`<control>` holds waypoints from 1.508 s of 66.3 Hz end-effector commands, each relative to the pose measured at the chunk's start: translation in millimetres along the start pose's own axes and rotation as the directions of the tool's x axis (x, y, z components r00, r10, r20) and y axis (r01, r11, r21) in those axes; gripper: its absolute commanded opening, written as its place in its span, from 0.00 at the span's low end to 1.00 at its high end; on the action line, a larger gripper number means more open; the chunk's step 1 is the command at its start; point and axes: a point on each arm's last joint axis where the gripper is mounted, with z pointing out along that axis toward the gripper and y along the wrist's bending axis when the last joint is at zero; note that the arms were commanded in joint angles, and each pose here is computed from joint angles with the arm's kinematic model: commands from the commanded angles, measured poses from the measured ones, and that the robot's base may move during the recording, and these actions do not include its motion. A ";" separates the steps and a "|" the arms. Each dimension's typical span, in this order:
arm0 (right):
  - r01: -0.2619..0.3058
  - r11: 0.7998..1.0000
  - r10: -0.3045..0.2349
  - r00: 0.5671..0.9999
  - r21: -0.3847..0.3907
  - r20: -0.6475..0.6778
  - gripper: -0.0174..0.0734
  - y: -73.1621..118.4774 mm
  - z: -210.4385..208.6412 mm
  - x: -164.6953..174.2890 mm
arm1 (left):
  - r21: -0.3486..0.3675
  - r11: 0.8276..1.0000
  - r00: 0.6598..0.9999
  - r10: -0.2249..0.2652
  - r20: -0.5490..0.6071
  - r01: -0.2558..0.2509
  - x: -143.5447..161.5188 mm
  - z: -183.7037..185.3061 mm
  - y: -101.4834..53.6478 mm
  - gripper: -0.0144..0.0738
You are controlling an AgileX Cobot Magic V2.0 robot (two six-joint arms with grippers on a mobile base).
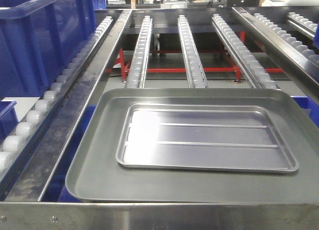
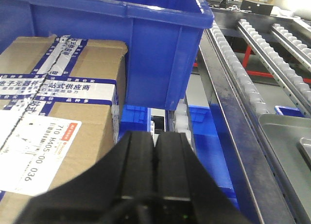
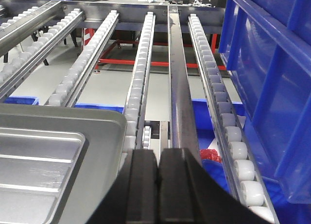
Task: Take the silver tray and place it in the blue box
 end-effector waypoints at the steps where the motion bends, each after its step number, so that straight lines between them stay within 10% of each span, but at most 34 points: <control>1: 0.010 1.000 -0.010 0.994 -0.004 0.106 0.25 0.4 -1.9 -8.2 | -0.002 1.000 0.995 -0.008 0.104 0.008 -10.0 -2.0 0.1 0.04; 66: -0.001 1.000 0.004 0.963 -0.010 0.269 0.25 1.0 -7.6 -36.1 | -0.001 1.000 0.973 -0.030 0.227 0.031 -27.1 -5.1 -0.2 0.04; 79: -0.002 1.000 0.005 0.939 -0.009 0.343 0.25 1.8 -26.4 -107.0 | -0.018 0.989 0.963 0.150 0.222 -0.150 -89.8 -18.5 -10.6 0.05; 86: -0.002 1.000 0.005 0.946 -0.008 0.324 0.25 2.2 -25.5 -137.1 | -0.014 0.988 0.978 0.156 0.136 -0.155 -124.1 -19.3 -15.2 0.05; 100: -0.006 1.000 0.008 0.986 -0.011 0.165 0.52 3.0 7.4 -160.7 | 0.008 0.993 0.985 0.114 -0.129 -0.114 -137.7 19.4 -18.1 0.39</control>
